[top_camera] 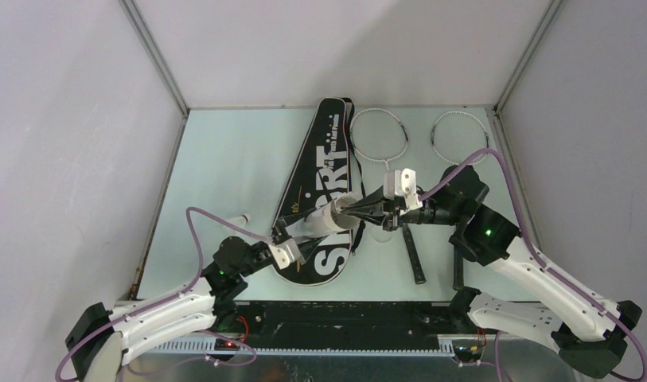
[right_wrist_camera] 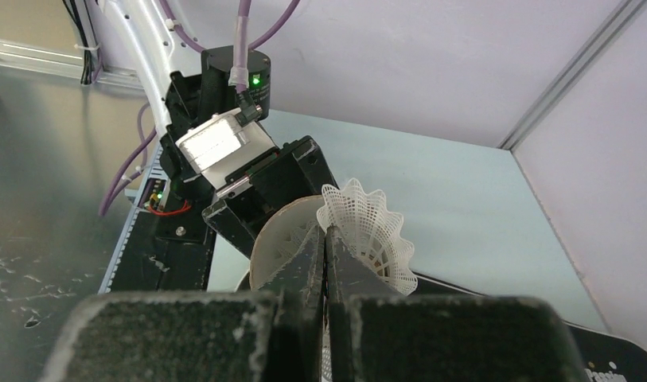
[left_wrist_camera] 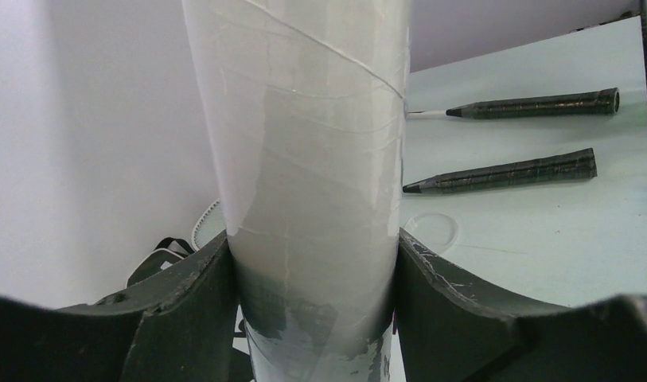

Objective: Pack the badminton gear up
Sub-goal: Place the shuttlecock at the shuttle tube.

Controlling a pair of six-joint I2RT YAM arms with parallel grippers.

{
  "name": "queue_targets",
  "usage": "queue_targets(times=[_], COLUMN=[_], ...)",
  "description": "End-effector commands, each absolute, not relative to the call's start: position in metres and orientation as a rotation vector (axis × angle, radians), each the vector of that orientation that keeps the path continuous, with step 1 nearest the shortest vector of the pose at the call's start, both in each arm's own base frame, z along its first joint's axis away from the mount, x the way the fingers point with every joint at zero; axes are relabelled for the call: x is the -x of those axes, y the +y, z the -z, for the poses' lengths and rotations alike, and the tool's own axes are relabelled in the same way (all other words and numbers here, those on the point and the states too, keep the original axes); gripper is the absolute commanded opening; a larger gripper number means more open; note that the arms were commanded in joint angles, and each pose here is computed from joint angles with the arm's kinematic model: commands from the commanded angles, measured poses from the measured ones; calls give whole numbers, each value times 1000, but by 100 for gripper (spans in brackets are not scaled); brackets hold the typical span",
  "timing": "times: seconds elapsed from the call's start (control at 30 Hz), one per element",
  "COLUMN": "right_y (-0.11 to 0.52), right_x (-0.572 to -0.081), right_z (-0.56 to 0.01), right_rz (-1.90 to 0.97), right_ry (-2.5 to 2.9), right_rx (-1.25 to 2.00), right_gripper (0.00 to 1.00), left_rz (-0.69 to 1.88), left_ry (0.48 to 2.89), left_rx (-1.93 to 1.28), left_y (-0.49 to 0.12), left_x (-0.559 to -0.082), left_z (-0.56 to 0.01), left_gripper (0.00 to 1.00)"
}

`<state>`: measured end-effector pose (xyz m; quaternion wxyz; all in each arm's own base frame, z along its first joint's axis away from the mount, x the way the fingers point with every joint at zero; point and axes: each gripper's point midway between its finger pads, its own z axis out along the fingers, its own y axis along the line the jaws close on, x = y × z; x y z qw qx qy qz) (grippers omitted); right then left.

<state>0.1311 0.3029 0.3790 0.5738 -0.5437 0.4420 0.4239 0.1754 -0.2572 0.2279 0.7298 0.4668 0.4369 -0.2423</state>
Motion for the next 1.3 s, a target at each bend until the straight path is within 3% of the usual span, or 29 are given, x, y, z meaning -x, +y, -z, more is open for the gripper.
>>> queue_targets(times=[0.0,0.1,0.2,0.27,0.43,0.57,0.63,1.07,1.27], right_y=[302,302,299,295,286,278,273,248,251], right_x=[-131,-124,-117,-111,-109,-115,-127,-183,-191], right_z=[-394,-394,-396,-402,-415,-426,-430,-392,-363], right_rz=[-1007,-1048,-1068,-1080,-1053,-1002,-961,-712,-658], right_ry=[1054,1052,1042,1024,996,998,1037,1357,1470], right_rx=[1228,1241,1249,1245,1201,1137,1064,854,916], right_gripper=[1,17,42,53,67,83,97,99,99], left_rz=[522,526,522,524,527,534,534,522,522], left_ry=[1026,1031,1025,1034,1035,1035,1029,1039,1036], left_rx=[-1049,-1057,-1056,-1063,-1079,-1093,-1092,-1117,-1116], left_y=[-254,-255,-256,-257,-261,-262,-262,-262,-262], left_x=[-178,-178,-179,-180,-180,-179,-179,-178,-179], left_z=[-207,-206,-207,-205,-204,-202,-203,-198,-199], left_gripper=[51,51,51,51,51,51,51,51,51])
